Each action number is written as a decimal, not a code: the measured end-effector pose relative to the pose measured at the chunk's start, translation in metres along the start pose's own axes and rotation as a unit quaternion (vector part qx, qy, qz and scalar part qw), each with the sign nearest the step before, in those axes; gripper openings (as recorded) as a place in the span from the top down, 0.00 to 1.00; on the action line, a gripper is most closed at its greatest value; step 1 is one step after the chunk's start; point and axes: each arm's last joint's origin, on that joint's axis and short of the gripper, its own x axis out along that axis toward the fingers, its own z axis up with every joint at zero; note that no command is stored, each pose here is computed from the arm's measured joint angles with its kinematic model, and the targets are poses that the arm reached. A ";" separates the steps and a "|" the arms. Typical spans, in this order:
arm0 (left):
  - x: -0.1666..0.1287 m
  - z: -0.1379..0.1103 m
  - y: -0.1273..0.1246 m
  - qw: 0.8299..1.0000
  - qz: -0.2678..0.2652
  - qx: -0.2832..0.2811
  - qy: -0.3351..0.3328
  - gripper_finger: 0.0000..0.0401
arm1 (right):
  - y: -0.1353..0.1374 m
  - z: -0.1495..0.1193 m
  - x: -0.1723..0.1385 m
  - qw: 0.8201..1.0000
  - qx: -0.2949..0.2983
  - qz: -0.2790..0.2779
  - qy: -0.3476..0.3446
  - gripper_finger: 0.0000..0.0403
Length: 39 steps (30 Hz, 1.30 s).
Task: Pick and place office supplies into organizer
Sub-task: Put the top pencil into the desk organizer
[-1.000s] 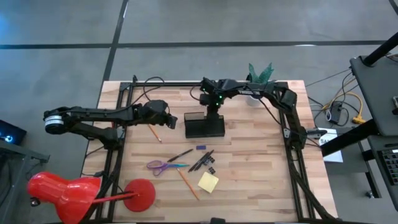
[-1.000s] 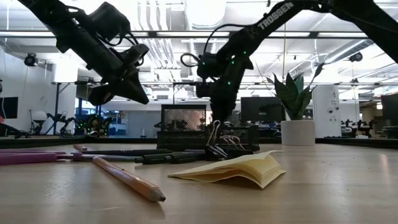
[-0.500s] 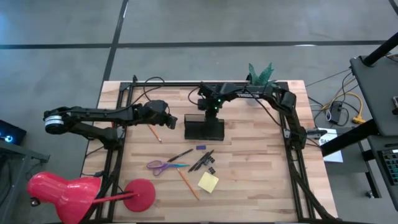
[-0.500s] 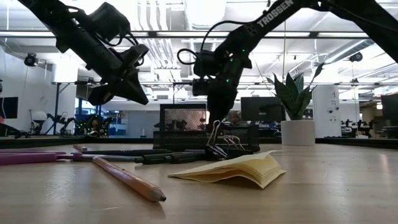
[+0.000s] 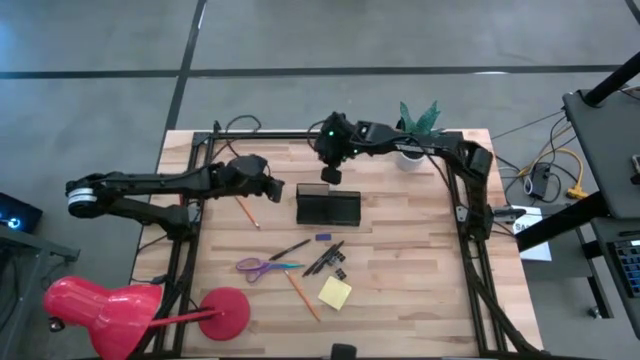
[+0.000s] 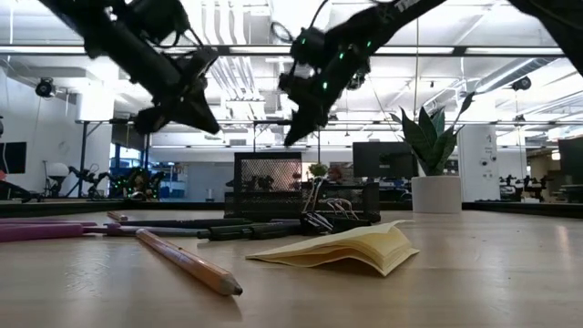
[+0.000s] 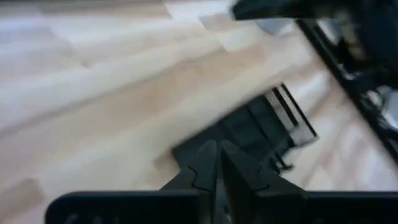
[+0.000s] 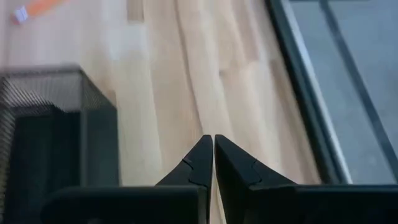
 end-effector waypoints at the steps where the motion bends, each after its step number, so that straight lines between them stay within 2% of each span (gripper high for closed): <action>1: -0.003 0.004 -0.002 1.000 0.013 0.010 0.001 0.95 | -0.001 0.003 -0.006 1.000 0.005 -0.005 -0.008 0.98; 6: -0.017 0.022 -0.015 0.992 0.054 0.110 0.030 0.78 | -0.007 0.008 -0.037 0.999 0.029 -0.015 -0.024 0.90; 8: -0.021 0.024 -0.016 0.982 0.068 0.166 0.057 0.71 | -0.007 0.006 -0.046 1.000 0.014 -0.015 -0.015 0.84; 10: -0.022 0.023 -0.016 0.965 0.066 0.238 0.093 0.65 | -0.006 0.005 -0.055 1.000 -0.021 -0.014 -0.003 0.77; 14: -0.019 0.011 -0.012 0.913 0.002 0.367 0.176 0.60 | 0.001 -0.001 -0.074 0.994 -0.109 0.002 0.032 0.65; 18: -0.011 -0.001 -0.001 0.837 0.000 0.482 0.259 0.62 | 0.004 -0.007 -0.089 0.989 -0.135 0.013 0.058 0.56; 25: -0.001 -0.018 0.009 0.720 -0.028 0.584 0.373 0.68 | 0.008 -0.014 -0.098 0.988 -0.122 0.024 0.093 0.49; 27: 0.002 -0.020 0.010 0.694 -0.040 0.608 0.383 0.69 | 0.009 -0.015 -0.098 0.987 -0.122 0.027 0.100 0.48; 29: 0.005 -0.021 0.010 0.675 -0.049 0.628 0.384 0.69 | 0.009 -0.015 -0.096 0.987 -0.122 0.028 0.104 0.48; 34: 0.016 -0.025 0.015 0.637 -0.047 0.653 0.406 0.69 | 0.010 -0.015 -0.096 0.987 -0.123 0.029 0.104 0.48; 36: 0.021 -0.023 0.023 0.619 0.014 0.666 0.417 0.69 | 0.010 -0.015 -0.095 0.987 -0.122 0.029 0.104 0.48; 37: 0.023 -0.020 0.029 0.619 0.062 0.660 0.421 0.69 | 0.010 -0.015 -0.095 0.987 -0.122 0.029 0.104 0.48; 38: 0.024 -0.014 0.034 0.636 0.105 0.638 0.422 0.69 | 0.010 -0.015 -0.095 0.987 -0.122 0.028 0.103 0.48; 39: 0.024 -0.007 0.040 0.667 0.133 0.599 0.422 0.69 | 0.009 -0.015 -0.095 0.987 -0.121 0.027 0.101 0.48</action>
